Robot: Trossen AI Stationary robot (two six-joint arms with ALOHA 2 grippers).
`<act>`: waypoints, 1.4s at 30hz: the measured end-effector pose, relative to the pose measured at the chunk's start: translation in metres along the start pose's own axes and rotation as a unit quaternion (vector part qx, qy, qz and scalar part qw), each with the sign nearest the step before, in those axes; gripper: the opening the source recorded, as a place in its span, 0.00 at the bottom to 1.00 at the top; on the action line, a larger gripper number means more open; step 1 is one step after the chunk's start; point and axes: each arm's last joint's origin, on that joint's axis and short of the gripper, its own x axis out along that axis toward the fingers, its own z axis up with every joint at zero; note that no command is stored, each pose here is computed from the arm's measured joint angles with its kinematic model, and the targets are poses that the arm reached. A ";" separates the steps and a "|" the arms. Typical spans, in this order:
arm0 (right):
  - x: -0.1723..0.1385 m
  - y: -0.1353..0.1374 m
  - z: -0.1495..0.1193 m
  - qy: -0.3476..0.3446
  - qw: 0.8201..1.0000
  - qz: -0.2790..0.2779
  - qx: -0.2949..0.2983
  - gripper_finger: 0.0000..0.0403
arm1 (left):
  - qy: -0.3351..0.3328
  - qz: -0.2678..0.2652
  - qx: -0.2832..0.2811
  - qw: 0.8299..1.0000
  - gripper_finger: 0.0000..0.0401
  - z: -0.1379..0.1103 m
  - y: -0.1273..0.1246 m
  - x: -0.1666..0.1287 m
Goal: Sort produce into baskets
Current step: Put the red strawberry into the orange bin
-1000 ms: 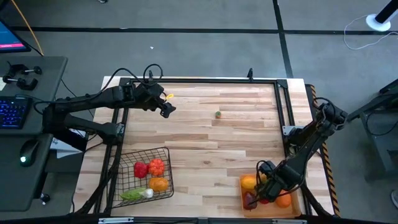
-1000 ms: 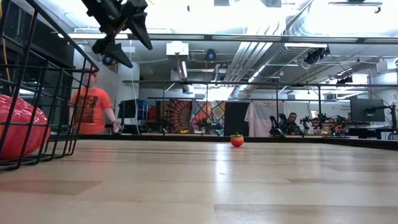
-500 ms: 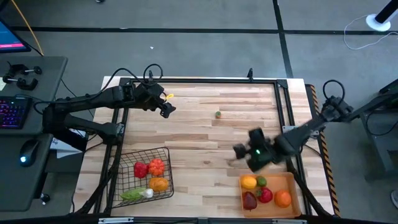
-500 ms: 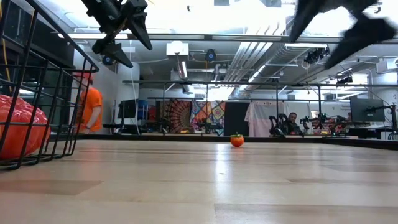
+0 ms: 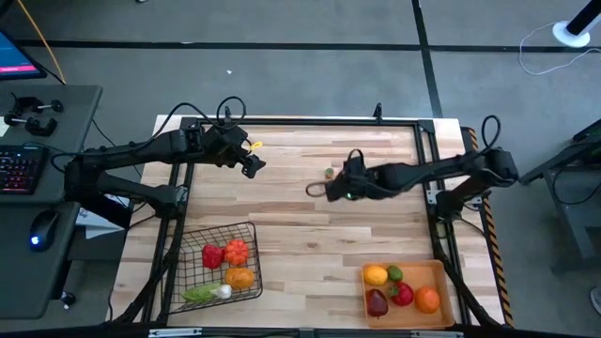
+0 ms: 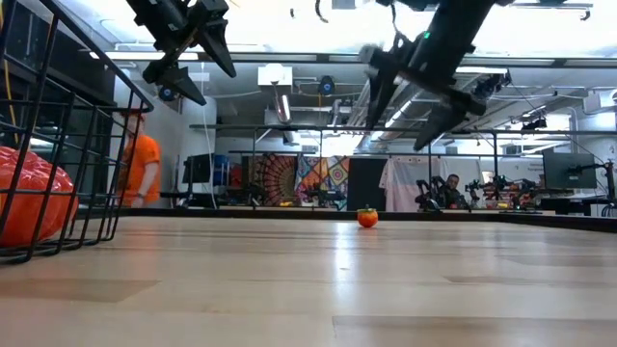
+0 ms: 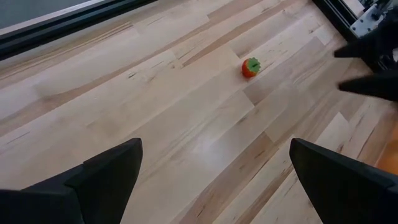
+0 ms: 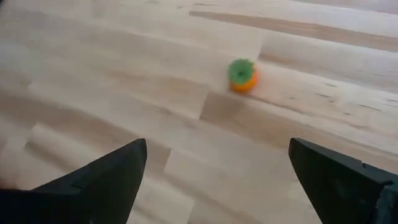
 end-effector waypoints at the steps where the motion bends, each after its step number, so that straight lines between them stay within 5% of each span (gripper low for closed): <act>1: 0.004 -0.002 0.003 0.003 1.000 -0.006 0.008 0.96 | 0.000 0.000 0.000 1.000 0.98 0.000 0.000 0.000; 29: 0.054 -0.006 0.013 0.045 0.997 -0.042 0.053 0.96 | 0.000 0.000 0.000 1.000 0.98 0.000 0.000 0.000; 42: 0.117 -0.019 0.033 0.053 0.995 -0.059 0.065 0.96 | 0.000 0.000 0.000 1.000 0.98 0.000 0.000 0.000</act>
